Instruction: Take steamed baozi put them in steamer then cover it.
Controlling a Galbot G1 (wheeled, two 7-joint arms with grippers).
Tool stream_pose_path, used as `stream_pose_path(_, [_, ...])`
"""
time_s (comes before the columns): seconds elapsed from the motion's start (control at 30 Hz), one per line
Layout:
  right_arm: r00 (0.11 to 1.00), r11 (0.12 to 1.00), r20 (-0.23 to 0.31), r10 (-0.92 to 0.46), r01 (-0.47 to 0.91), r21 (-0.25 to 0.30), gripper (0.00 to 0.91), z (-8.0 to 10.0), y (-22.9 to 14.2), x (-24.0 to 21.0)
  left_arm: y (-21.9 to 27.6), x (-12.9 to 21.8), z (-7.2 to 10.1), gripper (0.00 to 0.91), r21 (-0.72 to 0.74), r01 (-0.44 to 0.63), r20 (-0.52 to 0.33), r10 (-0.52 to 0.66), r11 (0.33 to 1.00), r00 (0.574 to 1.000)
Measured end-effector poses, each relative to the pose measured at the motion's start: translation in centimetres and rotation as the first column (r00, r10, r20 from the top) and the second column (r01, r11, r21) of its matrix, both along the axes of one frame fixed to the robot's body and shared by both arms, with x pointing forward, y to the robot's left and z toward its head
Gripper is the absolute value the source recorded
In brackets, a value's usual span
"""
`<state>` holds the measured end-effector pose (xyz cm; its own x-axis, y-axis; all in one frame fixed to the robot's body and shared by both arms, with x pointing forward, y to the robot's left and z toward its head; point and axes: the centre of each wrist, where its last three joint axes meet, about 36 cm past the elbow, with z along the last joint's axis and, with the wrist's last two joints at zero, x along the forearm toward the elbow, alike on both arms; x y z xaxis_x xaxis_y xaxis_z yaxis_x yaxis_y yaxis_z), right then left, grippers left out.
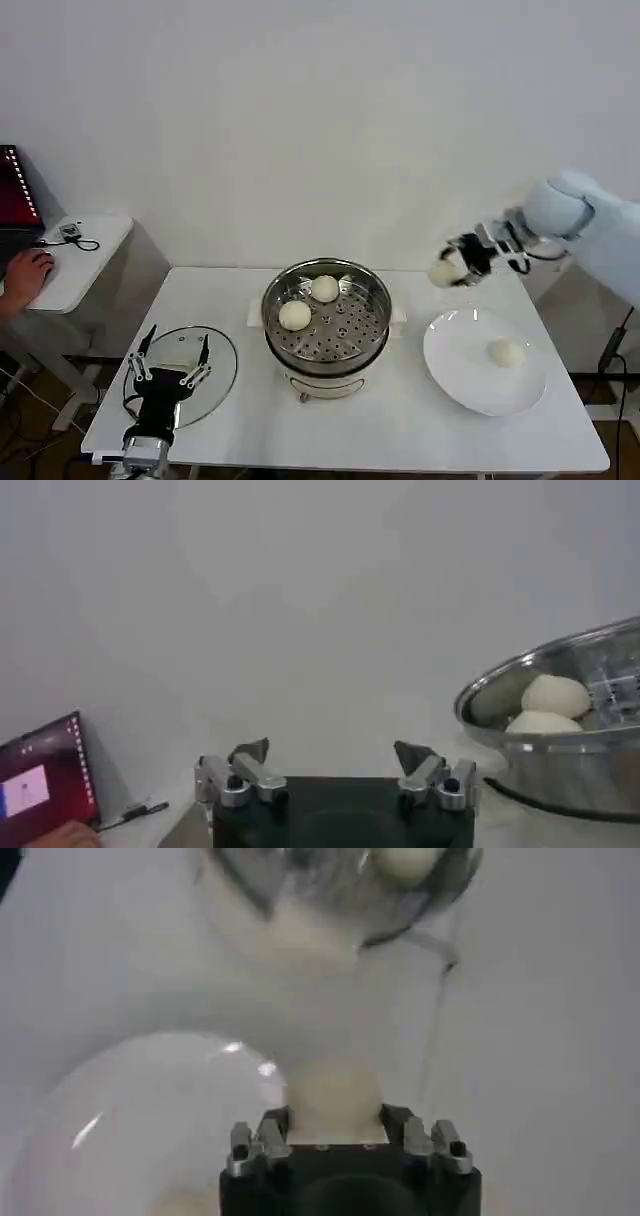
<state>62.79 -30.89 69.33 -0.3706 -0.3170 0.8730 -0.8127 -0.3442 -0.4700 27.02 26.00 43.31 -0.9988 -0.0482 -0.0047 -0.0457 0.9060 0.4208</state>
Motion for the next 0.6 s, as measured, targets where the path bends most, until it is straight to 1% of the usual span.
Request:
stream_pose_path(0.1, [0.996,0.996,0.016,0.087,-0.087,-0.007,0.635,1.1,3.9,0.2,0.1,0.0,0.2,0.907,0.000,-0.006,0.004,0.006,1.000,1.000])
stream_pose_path(0.23, [0.978,0.978,0.014,0.206,-0.205,-0.027,0.635,1.1,8.8,-0.4,0.2,0.0,0.6,0.907,0.000,-0.018,0.010,0.018,1.000,1.000])
stream_pose_path(0.37, [0.946,0.945,-0.008,0.323,-0.323,-0.056,0.635,0.0,13.0,-1.3,0.3,-0.2,0.9,0.907,-0.002,-0.028,0.017,0.028,1.000,0.999])
stream_pose_path(0.5, [0.911,0.907,-0.031,0.412,-0.413,-0.089,0.635,-1.2,16.0,-2.0,0.4,-0.5,1.1,0.907,-0.004,-0.038,0.021,0.039,0.999,0.999])
stream_pose_path(0.6, [0.879,0.872,-0.059,0.473,-0.477,-0.110,0.635,-2.7,17.9,-2.6,0.5,-0.7,1.4,0.907,-0.006,-0.049,0.028,0.049,0.999,0.998])
